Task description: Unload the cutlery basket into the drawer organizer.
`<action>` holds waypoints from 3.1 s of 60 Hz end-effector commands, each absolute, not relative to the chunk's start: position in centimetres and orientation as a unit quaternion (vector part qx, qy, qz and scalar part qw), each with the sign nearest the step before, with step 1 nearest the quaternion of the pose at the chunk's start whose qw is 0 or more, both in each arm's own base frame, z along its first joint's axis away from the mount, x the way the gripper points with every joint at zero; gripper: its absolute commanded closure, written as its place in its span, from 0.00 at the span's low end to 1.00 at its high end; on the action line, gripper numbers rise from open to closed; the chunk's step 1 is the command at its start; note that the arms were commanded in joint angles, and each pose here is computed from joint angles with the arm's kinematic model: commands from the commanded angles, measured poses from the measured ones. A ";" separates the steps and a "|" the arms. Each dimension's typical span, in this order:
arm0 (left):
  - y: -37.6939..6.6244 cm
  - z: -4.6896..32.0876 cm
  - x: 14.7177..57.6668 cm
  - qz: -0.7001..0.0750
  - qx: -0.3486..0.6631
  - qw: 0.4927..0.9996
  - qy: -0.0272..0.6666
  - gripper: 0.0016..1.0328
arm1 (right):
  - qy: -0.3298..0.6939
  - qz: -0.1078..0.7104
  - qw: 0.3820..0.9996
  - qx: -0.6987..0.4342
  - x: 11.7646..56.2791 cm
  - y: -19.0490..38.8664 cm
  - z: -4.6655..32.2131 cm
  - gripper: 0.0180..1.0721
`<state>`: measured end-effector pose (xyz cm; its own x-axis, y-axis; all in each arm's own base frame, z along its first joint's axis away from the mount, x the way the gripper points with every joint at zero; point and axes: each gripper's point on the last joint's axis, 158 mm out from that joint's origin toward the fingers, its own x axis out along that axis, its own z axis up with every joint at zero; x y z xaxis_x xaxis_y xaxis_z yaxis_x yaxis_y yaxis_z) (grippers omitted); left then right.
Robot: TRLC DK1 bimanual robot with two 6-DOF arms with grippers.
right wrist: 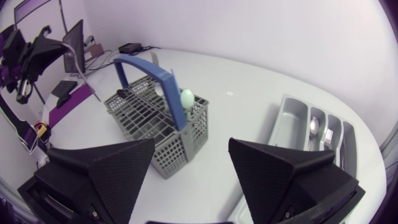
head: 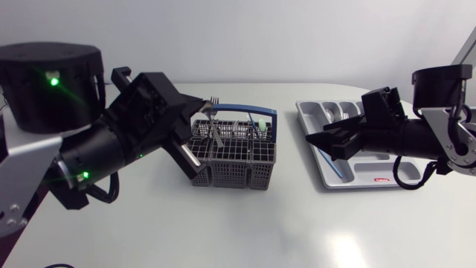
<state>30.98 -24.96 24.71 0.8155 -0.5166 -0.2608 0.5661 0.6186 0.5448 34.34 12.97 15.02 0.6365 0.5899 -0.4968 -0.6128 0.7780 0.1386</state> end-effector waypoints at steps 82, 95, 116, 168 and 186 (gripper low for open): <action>-33.9 22.8 33.1 -0.396 0.099 0.880 0.243 0.87 | 0.172 0.243 0.938 -0.176 33.2 23.0 17.3 0.44; -34.0 22.2 33.4 -0.394 0.096 0.879 0.250 0.87 | 0.164 0.243 0.937 -0.188 32.7 23.6 17.0 0.57; -34.0 22.2 33.5 -0.392 0.092 0.880 0.251 0.87 | 0.180 0.240 0.932 -0.202 32.5 23.7 15.3 0.82; -31.1 27.1 35.8 -0.354 0.078 0.911 0.197 0.27 | 0.207 0.286 0.912 -0.210 30.1 22.7 13.6 0.88; -27.0 26.6 37.0 -0.317 0.120 0.920 0.195 0.28 | 0.205 0.315 0.903 -0.209 28.9 19.6 13.8 0.88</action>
